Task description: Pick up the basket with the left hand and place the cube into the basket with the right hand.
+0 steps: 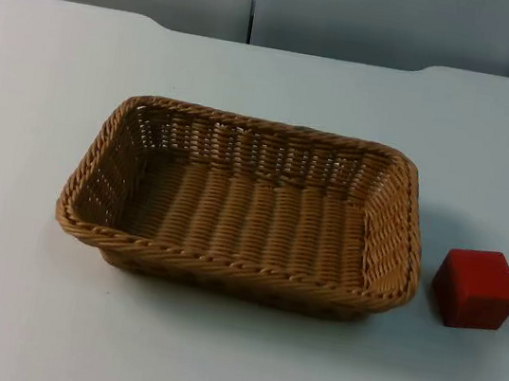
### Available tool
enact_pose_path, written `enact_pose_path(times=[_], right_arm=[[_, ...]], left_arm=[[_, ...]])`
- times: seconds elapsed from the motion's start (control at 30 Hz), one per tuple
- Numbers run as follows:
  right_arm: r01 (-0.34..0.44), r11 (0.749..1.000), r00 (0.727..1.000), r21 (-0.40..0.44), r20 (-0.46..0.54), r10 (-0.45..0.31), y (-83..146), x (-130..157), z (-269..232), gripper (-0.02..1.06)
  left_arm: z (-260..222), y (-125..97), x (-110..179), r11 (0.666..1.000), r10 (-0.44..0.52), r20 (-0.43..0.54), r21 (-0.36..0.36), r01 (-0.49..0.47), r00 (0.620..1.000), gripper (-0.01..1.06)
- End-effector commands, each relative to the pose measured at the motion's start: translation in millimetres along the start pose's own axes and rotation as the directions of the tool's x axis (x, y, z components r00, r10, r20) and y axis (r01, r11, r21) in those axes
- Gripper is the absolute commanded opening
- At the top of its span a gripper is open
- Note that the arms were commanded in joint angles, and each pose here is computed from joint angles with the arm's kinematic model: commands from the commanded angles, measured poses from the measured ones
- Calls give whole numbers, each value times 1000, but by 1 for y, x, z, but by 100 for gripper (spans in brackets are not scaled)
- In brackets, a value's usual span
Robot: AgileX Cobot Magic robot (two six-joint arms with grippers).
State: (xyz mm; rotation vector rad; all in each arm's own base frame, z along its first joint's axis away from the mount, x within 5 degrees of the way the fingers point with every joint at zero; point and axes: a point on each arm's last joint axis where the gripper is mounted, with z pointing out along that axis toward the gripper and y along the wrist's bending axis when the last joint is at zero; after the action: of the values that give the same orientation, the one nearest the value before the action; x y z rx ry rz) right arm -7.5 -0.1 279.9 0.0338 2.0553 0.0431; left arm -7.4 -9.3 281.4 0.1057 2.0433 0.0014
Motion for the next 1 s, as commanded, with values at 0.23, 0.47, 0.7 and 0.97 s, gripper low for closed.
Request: enact_pose_path(times=[0.23, 0.47, 0.7, 0.97], right_arm=[[-1, 1000, 1000, -2, 8, 1, 0, 0, 1, 0], [-1, 1000, 1000, -2, 8, 1, 0, 0, 1, 0], [-1, 1000, 1000, -2, 8, 1, 0, 0, 1, 0], [-1, 1000, 1000, -2, 8, 1, 0, 0, 1, 0]], left_arm=[[31, -22, -28, 930, -181, -158, 292, 221, 971, 0], [112, -35, -52, 785, -83, -430, 528, 325, 899, 0], [226, -29, -31, 724, -11, -674, 504, 470, 739, 35], [297, -31, -32, 696, 19, -753, 482, 532, 657, 64]])
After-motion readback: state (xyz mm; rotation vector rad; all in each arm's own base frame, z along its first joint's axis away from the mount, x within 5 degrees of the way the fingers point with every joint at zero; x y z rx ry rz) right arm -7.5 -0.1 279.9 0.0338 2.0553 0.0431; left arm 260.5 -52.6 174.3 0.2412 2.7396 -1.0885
